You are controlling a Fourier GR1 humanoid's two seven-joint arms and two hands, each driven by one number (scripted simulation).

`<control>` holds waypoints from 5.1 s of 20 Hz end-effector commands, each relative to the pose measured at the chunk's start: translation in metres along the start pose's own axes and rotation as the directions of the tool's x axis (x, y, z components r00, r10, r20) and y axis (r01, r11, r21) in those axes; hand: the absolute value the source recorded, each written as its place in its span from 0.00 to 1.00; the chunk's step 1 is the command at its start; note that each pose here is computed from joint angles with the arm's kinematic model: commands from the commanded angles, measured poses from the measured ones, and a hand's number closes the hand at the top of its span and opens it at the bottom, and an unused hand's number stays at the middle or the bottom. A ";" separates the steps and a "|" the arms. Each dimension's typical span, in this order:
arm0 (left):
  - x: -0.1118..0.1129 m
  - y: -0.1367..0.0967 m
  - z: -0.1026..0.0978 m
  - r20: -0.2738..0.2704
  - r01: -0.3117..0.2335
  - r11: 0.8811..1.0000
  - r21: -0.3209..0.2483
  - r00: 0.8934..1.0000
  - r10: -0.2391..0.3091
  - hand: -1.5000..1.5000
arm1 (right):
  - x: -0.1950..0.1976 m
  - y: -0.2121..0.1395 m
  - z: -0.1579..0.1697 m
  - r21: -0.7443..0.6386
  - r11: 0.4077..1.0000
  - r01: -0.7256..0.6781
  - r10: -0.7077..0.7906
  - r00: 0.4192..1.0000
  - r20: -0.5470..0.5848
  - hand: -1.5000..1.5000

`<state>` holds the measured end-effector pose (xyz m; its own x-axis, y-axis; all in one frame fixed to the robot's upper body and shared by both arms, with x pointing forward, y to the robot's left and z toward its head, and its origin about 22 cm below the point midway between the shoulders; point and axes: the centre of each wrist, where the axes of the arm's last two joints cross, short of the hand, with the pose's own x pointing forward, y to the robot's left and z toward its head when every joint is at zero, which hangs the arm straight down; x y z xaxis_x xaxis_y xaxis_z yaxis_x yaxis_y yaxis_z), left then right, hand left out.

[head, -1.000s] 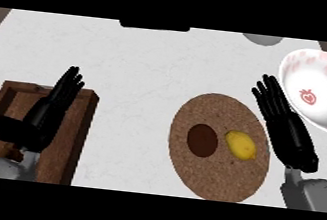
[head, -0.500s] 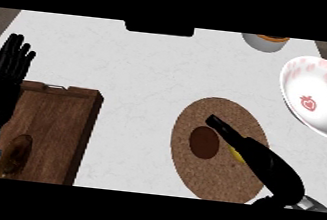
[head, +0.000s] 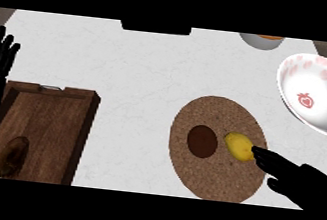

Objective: Pick the lemon from the placemat and place it in the bowl

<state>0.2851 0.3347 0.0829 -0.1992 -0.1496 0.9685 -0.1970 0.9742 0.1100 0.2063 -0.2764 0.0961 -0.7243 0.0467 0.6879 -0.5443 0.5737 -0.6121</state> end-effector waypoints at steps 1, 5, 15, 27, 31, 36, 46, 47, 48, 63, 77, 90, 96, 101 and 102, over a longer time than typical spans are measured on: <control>-0.007 0.002 0.001 -0.016 -0.005 1.000 -0.009 1.000 0.005 0.50 | 0.032 -0.046 0.002 0.068 0.983 -0.172 0.177 0.981 -0.083 0.00; 0.004 -0.006 -0.005 0.006 -0.003 1.000 -0.004 1.000 0.003 0.50 | 0.056 -0.091 -0.002 0.238 0.924 -0.298 0.346 0.917 -0.196 0.00; 0.003 -0.010 -0.014 0.000 -0.013 1.000 -0.016 1.000 0.013 0.50 | 0.069 -0.107 -0.010 0.613 0.724 -0.317 0.550 0.801 -0.235 0.00; 0.018 -0.006 -0.019 0.022 -0.004 1.000 -0.018 1.000 0.005 0.50 | 0.019 -0.078 -0.008 0.642 0.712 -0.284 0.564 0.776 -0.283 0.00; -0.011 -0.019 -0.011 0.011 0.001 1.000 -0.018 1.000 -0.001 0.50 | -0.007 -0.061 -0.006 0.660 0.704 -0.262 0.561 0.775 -0.291 0.00; 0.004 -0.008 -0.020 0.004 -0.006 1.000 -0.020 1.000 0.006 0.50 | -0.042 -0.045 -0.004 0.650 0.715 -0.257 0.569 0.754 -0.328 0.00; 0.002 -0.007 -0.011 0.001 -0.009 1.000 -0.019 1.000 0.009 0.50 | -0.071 -0.035 -0.014 0.645 0.721 -0.252 0.543 0.784 -0.300 0.00; 0.007 -0.022 -0.007 0.012 0.007 1.000 -0.013 1.000 -0.007 0.50 | -0.078 -0.037 -0.022 0.642 0.723 -0.254 0.540 0.787 -0.297 0.00; 0.005 0.012 0.001 0.015 -0.006 1.000 -0.019 1.000 0.006 0.50 | -0.056 -0.047 -0.030 0.647 0.718 -0.256 0.537 0.795 -0.281 0.00; 0.000 0.000 0.005 0.000 -0.012 0.999 -0.032 1.000 0.012 0.50 | -0.109 0.002 -0.003 0.677 0.684 -0.271 0.577 0.770 -0.274 0.00; 0.020 -0.016 -0.003 0.014 -0.013 0.999 -0.037 1.000 0.014 0.50 | -0.156 0.005 -0.023 0.709 0.664 -0.238 0.615 0.713 -0.337 0.00; -0.005 0.004 -0.003 0.000 0.012 1.000 0.026 1.000 -0.012 0.50 | -0.132 -0.054 0.104 0.573 0.758 -0.310 0.637 0.541 -0.550 1.00; -0.005 0.022 0.003 -0.003 0.022 0.995 0.101 1.000 -0.022 0.50 | -0.041 -0.145 0.237 0.397 0.851 -0.344 0.425 0.007 -0.905 1.00; 0.000 0.014 0.003 0.009 -0.002 0.999 0.039 1.000 0.001 0.50 | 0.031 -0.175 0.298 0.305 0.817 -0.489 0.256 -0.167 -0.952 1.00; -0.003 0.013 0.004 -0.004 0.002 0.999 0.042 1.000 -0.001 0.50 | 0.041 -0.173 0.308 0.311 0.807 -0.502 0.242 -0.199 -0.950 1.00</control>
<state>0.2791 0.3485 0.0789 -0.1994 -0.1564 0.9673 -0.2538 0.9617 0.1032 0.1855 -0.5882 0.0801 0.2448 0.9646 0.0976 -0.3152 0.1744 -0.9329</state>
